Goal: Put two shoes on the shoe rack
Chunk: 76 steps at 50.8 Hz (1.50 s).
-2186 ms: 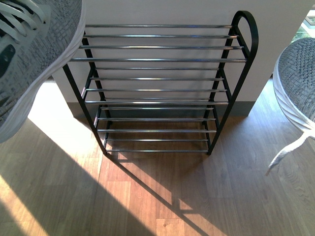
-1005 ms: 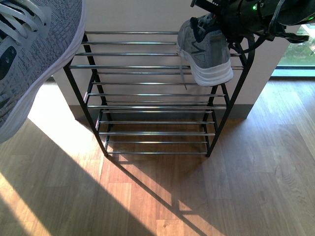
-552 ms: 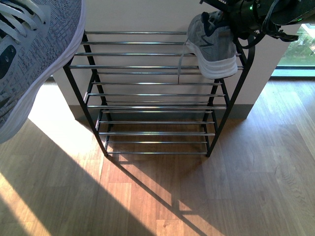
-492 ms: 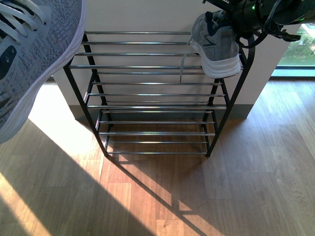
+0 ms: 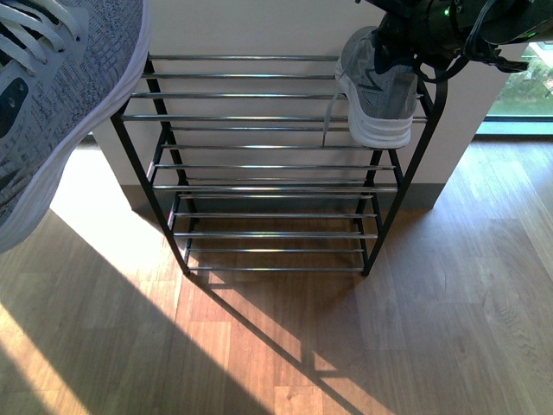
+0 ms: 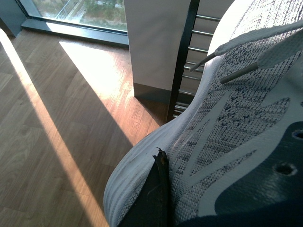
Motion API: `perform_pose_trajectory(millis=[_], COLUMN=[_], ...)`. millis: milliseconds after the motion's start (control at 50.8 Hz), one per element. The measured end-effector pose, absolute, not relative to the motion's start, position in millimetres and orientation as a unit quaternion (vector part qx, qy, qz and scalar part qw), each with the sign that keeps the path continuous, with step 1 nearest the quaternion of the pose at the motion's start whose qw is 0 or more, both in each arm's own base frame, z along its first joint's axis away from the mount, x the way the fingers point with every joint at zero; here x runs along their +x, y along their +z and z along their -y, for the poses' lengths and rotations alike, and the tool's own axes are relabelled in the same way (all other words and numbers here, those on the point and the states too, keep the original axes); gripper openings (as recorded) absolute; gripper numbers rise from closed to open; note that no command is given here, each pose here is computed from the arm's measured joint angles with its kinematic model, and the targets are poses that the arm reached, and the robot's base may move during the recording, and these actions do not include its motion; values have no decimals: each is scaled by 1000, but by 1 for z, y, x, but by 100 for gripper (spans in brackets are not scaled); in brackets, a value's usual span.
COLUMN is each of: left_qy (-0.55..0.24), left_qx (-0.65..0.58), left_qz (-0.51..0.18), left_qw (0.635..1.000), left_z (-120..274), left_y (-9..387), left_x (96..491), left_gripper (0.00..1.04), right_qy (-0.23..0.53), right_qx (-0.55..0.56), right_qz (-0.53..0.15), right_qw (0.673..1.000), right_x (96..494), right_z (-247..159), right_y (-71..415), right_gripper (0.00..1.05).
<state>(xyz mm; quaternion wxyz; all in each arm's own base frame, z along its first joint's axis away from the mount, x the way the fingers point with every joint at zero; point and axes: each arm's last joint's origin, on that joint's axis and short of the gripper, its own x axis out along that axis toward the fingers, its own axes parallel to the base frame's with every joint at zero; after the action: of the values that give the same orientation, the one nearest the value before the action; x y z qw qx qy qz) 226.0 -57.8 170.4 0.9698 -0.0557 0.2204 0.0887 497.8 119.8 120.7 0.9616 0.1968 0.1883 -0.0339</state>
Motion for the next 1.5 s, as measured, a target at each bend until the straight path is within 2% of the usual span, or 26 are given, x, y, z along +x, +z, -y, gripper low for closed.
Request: perform_pose_trajectory(millis=[138, 276, 414, 453, 788, 945, 1083, 1103, 1182, 1221, 1497], left_qy=[89, 89, 89, 89, 89, 89, 89, 89, 87, 89, 87], left_qx=[-55, -56, -55, -56, -56, -56, -56, -56, -56, -56, -56], left_qz=[-220, -220, -220, -220, -220, -220, -220, -220, -221, -220, -221], left_qw=[970, 970, 970, 970, 970, 970, 970, 970, 970, 970, 970], left_z=[58, 58, 58, 58, 58, 58, 58, 58, 58, 58, 58], left_y=[170, 170, 170, 170, 170, 170, 170, 170, 170, 170, 170], left_x=[226, 226, 226, 226, 226, 226, 226, 226, 226, 226, 226], left_gripper=[2, 2, 2, 2, 2, 2, 2, 2, 2, 2, 2], right_qy=[3, 42, 81, 90, 154, 163, 165, 157, 43, 9, 0], right_qx=[201, 210, 214, 215, 213, 196, 170, 162, 81, 57, 10], right_qz=[-170, -150, -143, -141, -143, -128, -99, -93, -20, -9, -6], right_qw=[965, 965, 963, 962, 954, 958, 967, 970, 996, 998, 1000], right_x=[474, 446, 411, 401, 289, 217, 196, 196, 190, 185, 162], right_z=[-117, -112, -103, -99, -55, -18, -10, -9, -3, 0, 0], right_y=[138, 166, 188, 193, 215, 216, 219, 219, 211, 208, 191], right_gripper=[56, 77, 96, 97, 96, 96, 96, 94, 79, 72, 28])
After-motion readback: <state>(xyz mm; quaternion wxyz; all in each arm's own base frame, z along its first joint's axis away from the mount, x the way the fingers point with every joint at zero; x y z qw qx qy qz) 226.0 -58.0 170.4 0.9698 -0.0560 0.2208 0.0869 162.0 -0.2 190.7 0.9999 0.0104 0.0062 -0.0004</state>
